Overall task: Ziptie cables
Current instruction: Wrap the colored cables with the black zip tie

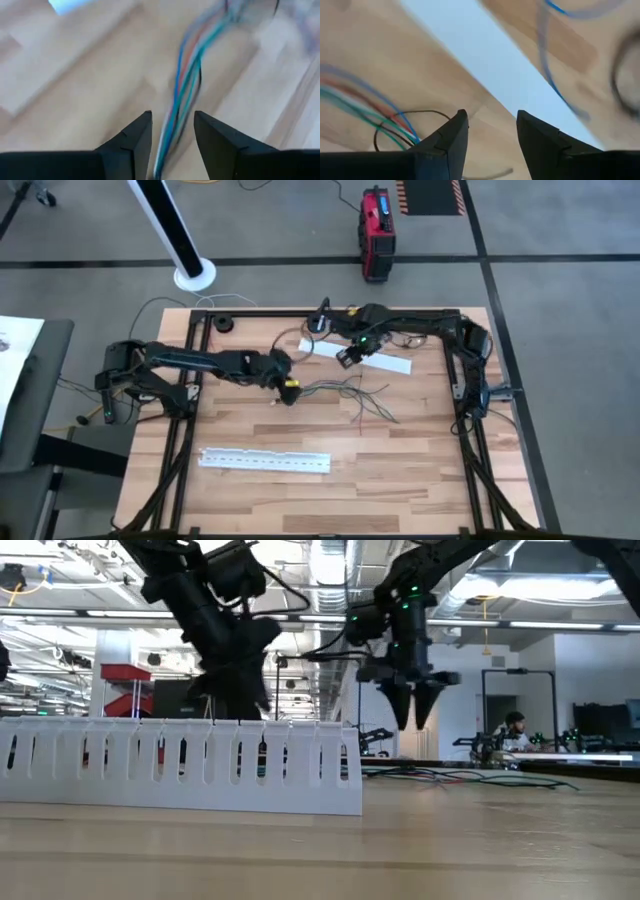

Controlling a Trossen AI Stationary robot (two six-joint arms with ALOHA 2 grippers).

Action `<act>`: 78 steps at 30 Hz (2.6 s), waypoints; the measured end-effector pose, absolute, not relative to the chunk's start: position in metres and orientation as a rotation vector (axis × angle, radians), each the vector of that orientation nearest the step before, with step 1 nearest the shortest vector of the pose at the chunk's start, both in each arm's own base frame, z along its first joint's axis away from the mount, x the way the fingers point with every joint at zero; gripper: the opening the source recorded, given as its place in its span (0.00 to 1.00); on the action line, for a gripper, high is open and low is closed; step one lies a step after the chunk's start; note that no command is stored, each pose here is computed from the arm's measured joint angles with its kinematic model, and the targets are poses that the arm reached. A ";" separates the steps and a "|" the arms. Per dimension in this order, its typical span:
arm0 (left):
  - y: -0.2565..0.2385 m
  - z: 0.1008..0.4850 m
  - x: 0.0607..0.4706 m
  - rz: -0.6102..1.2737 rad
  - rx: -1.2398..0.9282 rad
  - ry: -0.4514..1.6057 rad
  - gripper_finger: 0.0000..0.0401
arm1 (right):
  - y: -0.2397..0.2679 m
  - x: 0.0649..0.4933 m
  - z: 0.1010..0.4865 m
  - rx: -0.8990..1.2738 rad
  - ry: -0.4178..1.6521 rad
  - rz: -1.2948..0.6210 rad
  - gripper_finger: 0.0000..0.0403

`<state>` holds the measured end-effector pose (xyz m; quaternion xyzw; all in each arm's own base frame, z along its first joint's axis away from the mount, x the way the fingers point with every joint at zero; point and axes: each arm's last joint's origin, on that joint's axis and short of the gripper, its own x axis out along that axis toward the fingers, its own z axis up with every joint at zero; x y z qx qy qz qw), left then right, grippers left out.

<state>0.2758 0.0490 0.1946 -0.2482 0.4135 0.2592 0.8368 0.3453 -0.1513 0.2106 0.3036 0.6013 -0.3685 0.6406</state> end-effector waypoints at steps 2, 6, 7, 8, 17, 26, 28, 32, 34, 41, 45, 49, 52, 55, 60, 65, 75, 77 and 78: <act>0.060 0.203 0.277 0.535 -0.581 0.796 0.35 | -0.151 0.335 0.216 0.810 1.312 -0.920 0.40; 0.078 0.215 0.277 0.470 -0.665 0.679 0.35 | -0.145 0.314 0.217 0.994 1.206 -1.025 0.40; 0.082 0.218 0.277 0.458 -0.674 0.652 0.35 | -0.145 0.309 0.217 1.023 1.187 -1.042 0.40; 0.085 0.221 0.276 0.449 -0.675 0.631 0.35 | -0.145 0.307 0.216 1.048 1.154 -1.053 0.40; 0.101 0.224 0.273 0.426 -0.698 0.601 0.35 | -0.137 0.318 0.195 1.198 1.007 -1.052 0.40; 0.101 0.224 0.273 0.403 -0.682 0.609 0.35 | -0.134 0.307 0.178 1.190 1.052 -1.123 0.40; 0.101 0.224 0.273 0.402 -0.682 0.609 0.35 | -0.133 0.305 0.174 1.212 1.064 -1.112 0.40; 0.101 0.224 0.273 0.402 -0.682 0.609 0.35 | -0.131 0.303 0.162 1.249 1.045 -1.099 0.40; 0.101 0.224 0.273 0.402 -0.681 0.609 0.35 | -0.131 0.304 0.160 1.257 1.020 -1.083 0.40; 0.101 0.224 0.273 0.405 -0.678 0.608 0.35 | -0.133 0.308 0.156 1.264 1.000 -1.053 0.39; 0.101 0.224 0.273 0.403 -0.670 0.609 0.35 | -0.134 0.309 0.157 1.262 0.997 -1.048 0.34; 0.101 0.224 0.273 0.403 -0.670 0.610 0.35 | -0.134 0.308 0.157 1.245 1.005 -1.036 0.27; 0.101 0.224 0.273 0.403 -0.670 0.609 0.35 | -0.134 0.308 0.157 1.235 1.000 -1.046 0.24; 0.101 0.224 0.273 0.403 -0.669 0.609 0.35 | -0.134 0.309 0.157 1.223 1.003 -1.041 0.23; 0.101 0.224 0.273 0.404 -0.669 0.609 0.35 | -0.135 0.308 0.157 1.215 1.003 -1.036 0.23; 0.101 0.224 0.273 0.404 -0.669 0.609 0.35 | -0.137 0.309 0.157 1.210 0.996 -1.030 0.23; 0.101 0.224 0.273 0.404 -0.669 0.609 0.35 | -0.134 0.318 0.135 1.222 1.056 -1.003 0.23; 0.101 0.224 0.273 0.404 -0.669 0.609 0.35 | -0.133 0.319 0.132 1.223 1.061 -1.006 0.23; 0.101 0.224 0.273 0.404 -0.669 0.609 0.35 | -0.133 0.320 0.131 1.225 1.064 -1.007 0.23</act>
